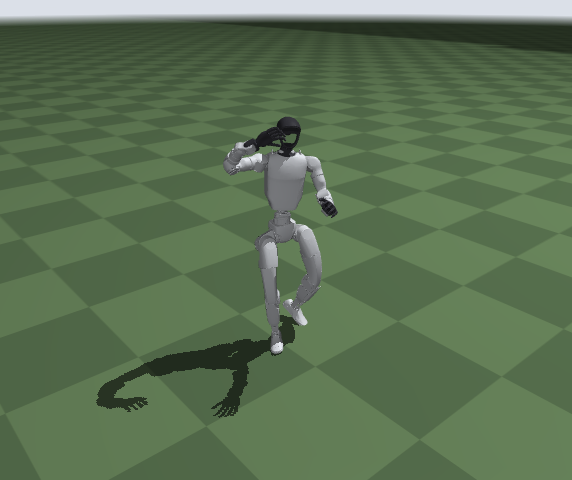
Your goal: Kungfu
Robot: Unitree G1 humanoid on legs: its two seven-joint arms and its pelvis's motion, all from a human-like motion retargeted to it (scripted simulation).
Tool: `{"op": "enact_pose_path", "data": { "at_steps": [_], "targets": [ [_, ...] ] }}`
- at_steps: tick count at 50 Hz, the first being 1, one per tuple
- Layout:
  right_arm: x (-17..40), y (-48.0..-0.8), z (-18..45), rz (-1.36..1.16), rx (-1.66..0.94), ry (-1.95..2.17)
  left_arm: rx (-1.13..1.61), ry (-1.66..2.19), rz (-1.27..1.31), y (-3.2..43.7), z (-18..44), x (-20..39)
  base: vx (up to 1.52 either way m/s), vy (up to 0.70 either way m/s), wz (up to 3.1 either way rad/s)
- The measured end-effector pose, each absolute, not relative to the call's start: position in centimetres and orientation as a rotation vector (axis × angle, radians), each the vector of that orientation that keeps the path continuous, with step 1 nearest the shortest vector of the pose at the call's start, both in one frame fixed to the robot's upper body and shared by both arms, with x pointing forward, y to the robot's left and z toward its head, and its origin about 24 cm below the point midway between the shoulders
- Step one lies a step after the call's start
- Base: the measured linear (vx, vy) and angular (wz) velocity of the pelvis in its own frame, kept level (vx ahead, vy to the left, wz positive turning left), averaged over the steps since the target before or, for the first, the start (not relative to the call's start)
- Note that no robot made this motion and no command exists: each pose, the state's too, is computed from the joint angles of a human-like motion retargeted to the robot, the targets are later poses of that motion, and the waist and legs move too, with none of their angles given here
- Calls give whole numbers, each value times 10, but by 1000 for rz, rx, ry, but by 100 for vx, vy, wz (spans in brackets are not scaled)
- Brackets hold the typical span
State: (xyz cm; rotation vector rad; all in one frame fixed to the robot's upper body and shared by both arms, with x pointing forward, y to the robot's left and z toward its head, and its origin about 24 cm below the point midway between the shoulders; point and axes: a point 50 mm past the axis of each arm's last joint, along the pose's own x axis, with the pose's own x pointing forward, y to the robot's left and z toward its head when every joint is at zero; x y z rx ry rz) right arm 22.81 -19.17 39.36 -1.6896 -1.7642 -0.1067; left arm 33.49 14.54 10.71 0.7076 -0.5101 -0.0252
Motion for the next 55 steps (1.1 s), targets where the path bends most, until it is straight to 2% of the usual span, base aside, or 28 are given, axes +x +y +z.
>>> {"op": "enact_pose_path", "data": {
  "at_steps": [5, 12, 15, 18, 23, 25, 27, 30, 32, 35, 39, 42, 44, 47, 50, 55],
  "targets": [
    [231, -166, 404, -99, -1674, -1893, 814, -680, 103, 151, 196, 363, 38, -36, -233],
    [222, -131, 409, -99, -1553, -2149, 1019, -596, 388, 162, 293, 388, 46, -21, -212],
    [214, -117, 402, -92, -1520, -2304, 1155, -478, 425, 157, 312, 392, 52, -20, -202],
    [203, -103, 390, -6, -1547, -2408, 1310, -379, 339, 140, 322, 391, 43, -19, -213],
    [205, -86, 367, 119, -1791, -2323, 1540, -334, 216, 119, 325, 376, 40, -4, -219],
    [214, -84, 363, 87, -1868, -2211, 1623, -340, 190, 115, 320, 372, 22, 19, -251],
    [223, -86, 364, -42, -1793, -2151, 1711, -308, 166, 125, 317, 367, -1, 39, -332],
    [238, -88, 345, -115, -1617, -2178, 1862, -120, 36, 150, 290, 358, -2, 63, -356],
    [259, -73, 309, -14, -1391, -2117, 1959, 150, -120, 189, 261, 342, -12, 95, -500],
    [297, -37, 237, 261, -1198, -1724, 2026, 585, -431, 237, 191, 319, -27, 104, -491],
    [279, 19, 118, 768, -860, -1253, 1779, 1142, -1095, 283, 61, 267, -24, 97, -664],
    [240, 46, 57, 1005, -586, -964, 1541, 1409, -1627, 290, -22, 202, -11, 76, -633],
    [219, 56, 38, 1099, -500, -865, 1397, 1472, -1853, 287, -61, 154, 15, 39, -475],
    [201, 62, 31, 1209, -500, -882, 1176, 1505, -1973, 275, -98, 101, -13, 20, -222],
    [185, 67, 23, 1334, -501, -887, 993, 1507, -2015, 260, -115, 75, -33, -12, 22],
    [190, 66, 22, 1378, -531, -842, 908, 1474, -1978, 256, -113, 85, -7, 0, -15]
  ]
}}
